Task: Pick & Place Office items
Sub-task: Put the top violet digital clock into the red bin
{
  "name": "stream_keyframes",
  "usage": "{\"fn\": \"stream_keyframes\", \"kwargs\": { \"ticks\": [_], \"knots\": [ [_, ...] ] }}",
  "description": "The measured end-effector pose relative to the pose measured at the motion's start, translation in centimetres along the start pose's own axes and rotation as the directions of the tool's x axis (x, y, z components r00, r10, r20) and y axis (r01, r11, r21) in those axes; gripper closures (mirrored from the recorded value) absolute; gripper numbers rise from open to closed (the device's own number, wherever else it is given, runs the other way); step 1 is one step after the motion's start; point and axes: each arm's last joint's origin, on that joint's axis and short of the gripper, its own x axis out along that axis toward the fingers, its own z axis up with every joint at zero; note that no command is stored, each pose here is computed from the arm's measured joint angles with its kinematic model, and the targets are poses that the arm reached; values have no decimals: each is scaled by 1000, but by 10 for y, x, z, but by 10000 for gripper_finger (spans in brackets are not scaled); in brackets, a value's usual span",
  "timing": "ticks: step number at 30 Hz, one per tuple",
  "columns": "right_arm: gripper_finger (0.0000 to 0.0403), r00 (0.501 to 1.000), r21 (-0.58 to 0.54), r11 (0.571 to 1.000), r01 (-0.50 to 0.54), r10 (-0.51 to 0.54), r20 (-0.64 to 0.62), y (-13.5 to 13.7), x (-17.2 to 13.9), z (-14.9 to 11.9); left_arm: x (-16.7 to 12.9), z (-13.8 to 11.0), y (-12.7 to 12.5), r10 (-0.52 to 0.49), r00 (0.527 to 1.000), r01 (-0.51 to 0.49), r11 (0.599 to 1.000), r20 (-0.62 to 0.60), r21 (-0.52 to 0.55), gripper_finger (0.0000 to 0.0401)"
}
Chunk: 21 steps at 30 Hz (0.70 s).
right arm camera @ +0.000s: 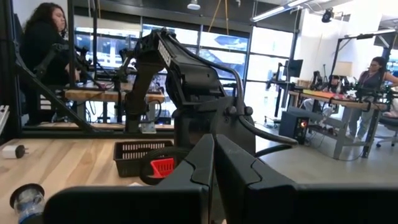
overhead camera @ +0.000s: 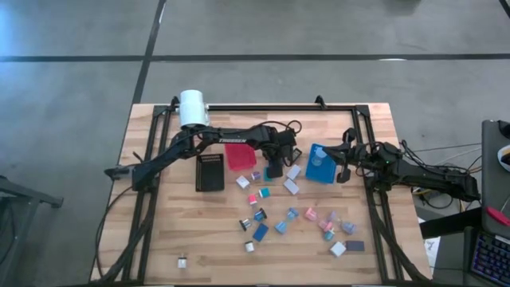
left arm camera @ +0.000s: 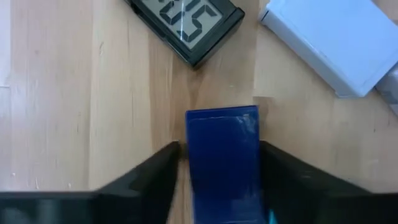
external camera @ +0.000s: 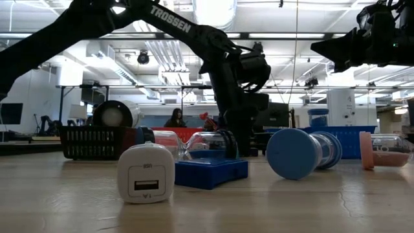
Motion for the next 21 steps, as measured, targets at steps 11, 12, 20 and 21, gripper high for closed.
{"fn": "stream_keyframes", "kwargs": {
  "ticks": [11, 12, 20, 21],
  "knots": [
    [390, 1000, -3, 1000, 1, -1, 3, 0, 0, 0, -27, 7, 0, -25, 998, 24, 1000, 62, 19, 251],
    [390, 1000, -3, 1000, 0, 0, 3, 0, 0, 0, -37, 8, 0, -25, 996, 24, 999, 84, 22, 251],
    [390, 1000, 12, 1000, -1, 1, 3, 0, 0, 0, -149, 8, -6, -61, 935, 30, 995, 349, 91, 251],
    [390, 1000, 17, 1000, 0, 0, 3, 0, 0, 0, -164, 4, -7, -79, 913, 41, 994, 400, 103, 251]
  ]
}}
